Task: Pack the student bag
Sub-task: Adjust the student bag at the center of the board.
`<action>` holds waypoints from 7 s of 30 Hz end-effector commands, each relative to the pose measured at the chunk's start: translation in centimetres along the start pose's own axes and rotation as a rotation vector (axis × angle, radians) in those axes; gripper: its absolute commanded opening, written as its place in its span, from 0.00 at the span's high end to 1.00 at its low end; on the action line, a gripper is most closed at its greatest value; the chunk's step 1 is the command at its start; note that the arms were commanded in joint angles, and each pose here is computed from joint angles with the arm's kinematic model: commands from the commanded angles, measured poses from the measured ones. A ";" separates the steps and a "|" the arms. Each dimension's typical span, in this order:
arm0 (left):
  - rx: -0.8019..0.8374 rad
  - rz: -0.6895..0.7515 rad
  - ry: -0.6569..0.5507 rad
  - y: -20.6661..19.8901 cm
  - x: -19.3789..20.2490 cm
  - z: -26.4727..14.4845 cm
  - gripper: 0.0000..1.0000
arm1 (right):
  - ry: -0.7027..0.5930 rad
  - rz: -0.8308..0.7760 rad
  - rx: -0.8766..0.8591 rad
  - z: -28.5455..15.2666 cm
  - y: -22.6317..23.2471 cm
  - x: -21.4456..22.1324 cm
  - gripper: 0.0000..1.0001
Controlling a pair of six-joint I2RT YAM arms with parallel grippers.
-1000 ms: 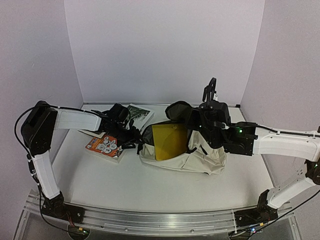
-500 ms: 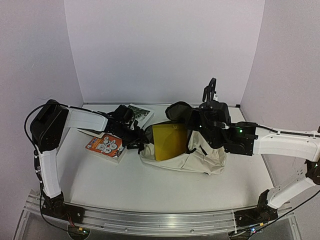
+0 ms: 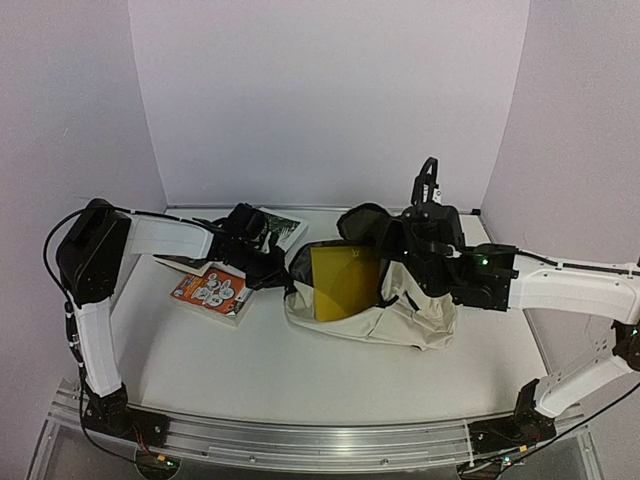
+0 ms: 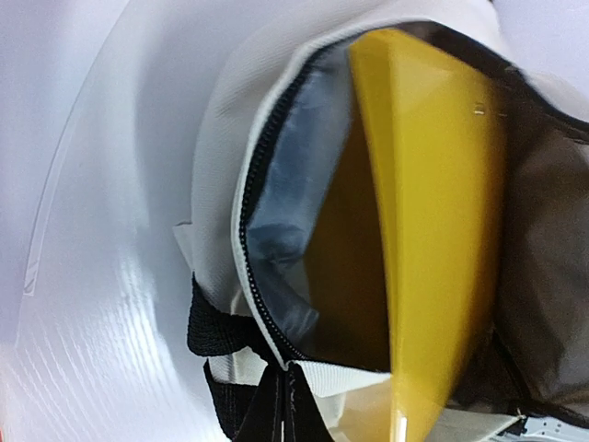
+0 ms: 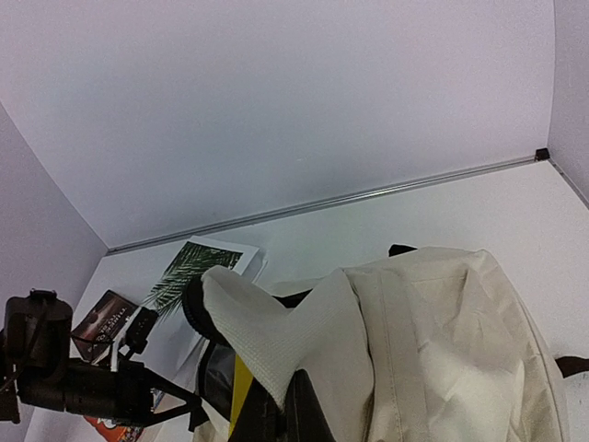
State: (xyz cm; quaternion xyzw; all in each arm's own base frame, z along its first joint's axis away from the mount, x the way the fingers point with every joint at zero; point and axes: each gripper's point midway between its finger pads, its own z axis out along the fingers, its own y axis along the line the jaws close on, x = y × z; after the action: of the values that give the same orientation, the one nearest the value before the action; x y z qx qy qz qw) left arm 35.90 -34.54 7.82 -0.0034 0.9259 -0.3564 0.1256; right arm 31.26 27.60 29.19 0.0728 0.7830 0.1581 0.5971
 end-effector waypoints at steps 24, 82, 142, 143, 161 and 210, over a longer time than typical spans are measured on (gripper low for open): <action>0.424 0.351 -0.254 -10.0 2.6 -14.4 1.00 | 0.093 0.001 0.104 4.6 -6.8 -0.1 0.86; 0.289 0.232 -0.260 -7.2 2.5 -14.7 1.00 | 0.566 -1.003 -0.387 -0.6 5.6 20.6 0.14; 0.054 0.088 -0.238 -0.5 4.0 -12.9 0.50 | 0.485 -0.691 -0.179 6.9 4.2 22.2 0.30; 0.051 0.093 -0.253 -0.7 3.6 -13.2 0.42 | 0.496 -0.684 -0.191 6.7 4.2 22.3 0.29; -0.221 -0.053 -0.210 3.0 1.2 -7.2 0.18 | 0.518 -0.617 -0.188 6.7 3.4 22.5 0.32; 0.033 0.218 -0.040 -2.1 6.0 -4.2 0.78 | 0.526 -0.500 -0.152 8.8 2.9 22.3 0.68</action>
State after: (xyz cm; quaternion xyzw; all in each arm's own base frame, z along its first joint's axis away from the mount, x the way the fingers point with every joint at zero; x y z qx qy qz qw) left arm 30.66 -31.53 7.07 0.0258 0.9472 -0.2695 0.1719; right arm 30.74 38.85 6.23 -0.2552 0.8889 0.0665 0.3745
